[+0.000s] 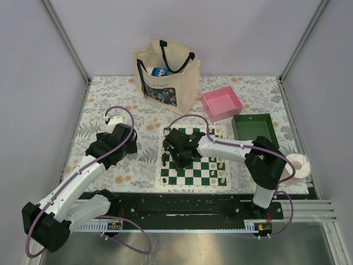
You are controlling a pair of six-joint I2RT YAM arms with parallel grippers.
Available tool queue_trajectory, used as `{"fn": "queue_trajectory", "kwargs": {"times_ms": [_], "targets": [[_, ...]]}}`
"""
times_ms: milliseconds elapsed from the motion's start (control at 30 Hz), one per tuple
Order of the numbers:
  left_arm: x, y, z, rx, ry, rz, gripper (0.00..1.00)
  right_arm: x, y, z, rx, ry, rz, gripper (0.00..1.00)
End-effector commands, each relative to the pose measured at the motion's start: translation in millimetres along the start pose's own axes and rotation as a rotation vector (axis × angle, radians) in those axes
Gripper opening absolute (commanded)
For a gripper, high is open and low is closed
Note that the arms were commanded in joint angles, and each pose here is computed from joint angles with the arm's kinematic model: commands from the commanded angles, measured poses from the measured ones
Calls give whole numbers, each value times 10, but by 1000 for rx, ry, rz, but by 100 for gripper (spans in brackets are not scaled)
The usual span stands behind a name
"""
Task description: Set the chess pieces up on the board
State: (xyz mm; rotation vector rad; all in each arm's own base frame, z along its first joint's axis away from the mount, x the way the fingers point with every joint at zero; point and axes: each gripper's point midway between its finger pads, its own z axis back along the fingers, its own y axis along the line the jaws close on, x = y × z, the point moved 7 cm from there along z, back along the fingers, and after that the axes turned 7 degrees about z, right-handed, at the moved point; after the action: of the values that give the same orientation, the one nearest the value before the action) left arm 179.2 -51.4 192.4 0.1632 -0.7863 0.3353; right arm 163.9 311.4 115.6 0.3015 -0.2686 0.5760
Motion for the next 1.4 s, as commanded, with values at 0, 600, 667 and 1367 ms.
{"fn": "queue_trajectory", "kwargs": {"times_ms": [0, 600, 667, 1367], "targets": [[134, 1, 35, 8, -58, 21, 99, 112, 197, -5, 51, -18, 57, 14], [135, 7, 31, 14, -59, 24, 99, 96, 244, -140, 25, 0, 78, 15], [136, 3, 32, 12, -60, 23, 99, 102, 234, -143, 14, -6, 77, 16], [141, -2, 34, 8, -60, 22, 99, 141, 250, -206, 12, -1, 81, 21]]}}
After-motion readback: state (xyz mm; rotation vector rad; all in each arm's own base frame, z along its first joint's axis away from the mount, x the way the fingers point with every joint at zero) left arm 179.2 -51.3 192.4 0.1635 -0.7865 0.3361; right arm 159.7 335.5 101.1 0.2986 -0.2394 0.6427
